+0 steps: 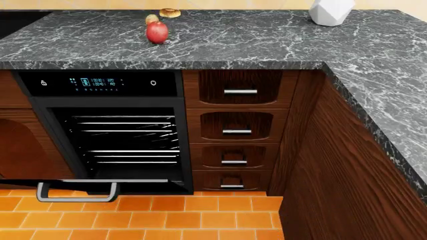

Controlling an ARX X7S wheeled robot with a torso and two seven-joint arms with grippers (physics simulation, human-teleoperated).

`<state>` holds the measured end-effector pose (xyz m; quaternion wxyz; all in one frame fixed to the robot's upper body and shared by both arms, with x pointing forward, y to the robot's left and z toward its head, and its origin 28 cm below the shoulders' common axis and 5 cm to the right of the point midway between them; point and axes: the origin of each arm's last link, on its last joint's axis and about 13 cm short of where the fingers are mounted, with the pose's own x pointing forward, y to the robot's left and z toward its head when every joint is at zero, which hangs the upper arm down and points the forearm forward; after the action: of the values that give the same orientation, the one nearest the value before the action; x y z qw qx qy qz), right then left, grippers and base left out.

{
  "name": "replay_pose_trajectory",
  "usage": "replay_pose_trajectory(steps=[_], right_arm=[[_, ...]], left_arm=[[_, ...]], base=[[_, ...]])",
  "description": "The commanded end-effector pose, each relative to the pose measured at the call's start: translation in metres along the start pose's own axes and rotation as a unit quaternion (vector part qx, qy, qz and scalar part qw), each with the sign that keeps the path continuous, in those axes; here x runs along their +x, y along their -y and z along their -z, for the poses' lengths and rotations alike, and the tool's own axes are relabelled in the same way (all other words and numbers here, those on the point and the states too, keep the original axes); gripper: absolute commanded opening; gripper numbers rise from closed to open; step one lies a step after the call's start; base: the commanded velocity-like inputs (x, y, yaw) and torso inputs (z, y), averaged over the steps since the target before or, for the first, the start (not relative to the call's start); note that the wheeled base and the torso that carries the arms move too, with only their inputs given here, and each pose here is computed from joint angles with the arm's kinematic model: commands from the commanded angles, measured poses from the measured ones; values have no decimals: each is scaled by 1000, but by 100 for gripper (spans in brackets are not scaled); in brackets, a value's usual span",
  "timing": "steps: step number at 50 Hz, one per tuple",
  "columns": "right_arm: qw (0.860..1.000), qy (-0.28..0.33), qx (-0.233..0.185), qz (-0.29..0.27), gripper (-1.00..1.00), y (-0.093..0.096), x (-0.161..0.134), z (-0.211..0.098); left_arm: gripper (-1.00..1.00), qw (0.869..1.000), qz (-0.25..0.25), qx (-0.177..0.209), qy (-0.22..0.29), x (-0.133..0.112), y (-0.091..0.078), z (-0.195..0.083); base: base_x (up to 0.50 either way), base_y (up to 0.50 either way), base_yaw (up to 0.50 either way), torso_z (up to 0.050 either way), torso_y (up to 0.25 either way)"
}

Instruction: Close the dishwasher door

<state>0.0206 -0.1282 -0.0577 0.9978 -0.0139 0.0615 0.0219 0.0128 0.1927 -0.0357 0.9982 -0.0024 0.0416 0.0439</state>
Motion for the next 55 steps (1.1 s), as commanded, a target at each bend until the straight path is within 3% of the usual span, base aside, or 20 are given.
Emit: replay_pose_trajectory(steps=[1,55], right_arm=[[1000,0,-5,0,100,1,1,0],[1000,-5,-1,1,100,2,1,3]], left_arm=[[100,1000,2,5,-1,0,2,-1],[100,1000,2,-6,-1,-1,3,-1]], base=[[0,0,0,0,0],[0,0,0,-33,0]])
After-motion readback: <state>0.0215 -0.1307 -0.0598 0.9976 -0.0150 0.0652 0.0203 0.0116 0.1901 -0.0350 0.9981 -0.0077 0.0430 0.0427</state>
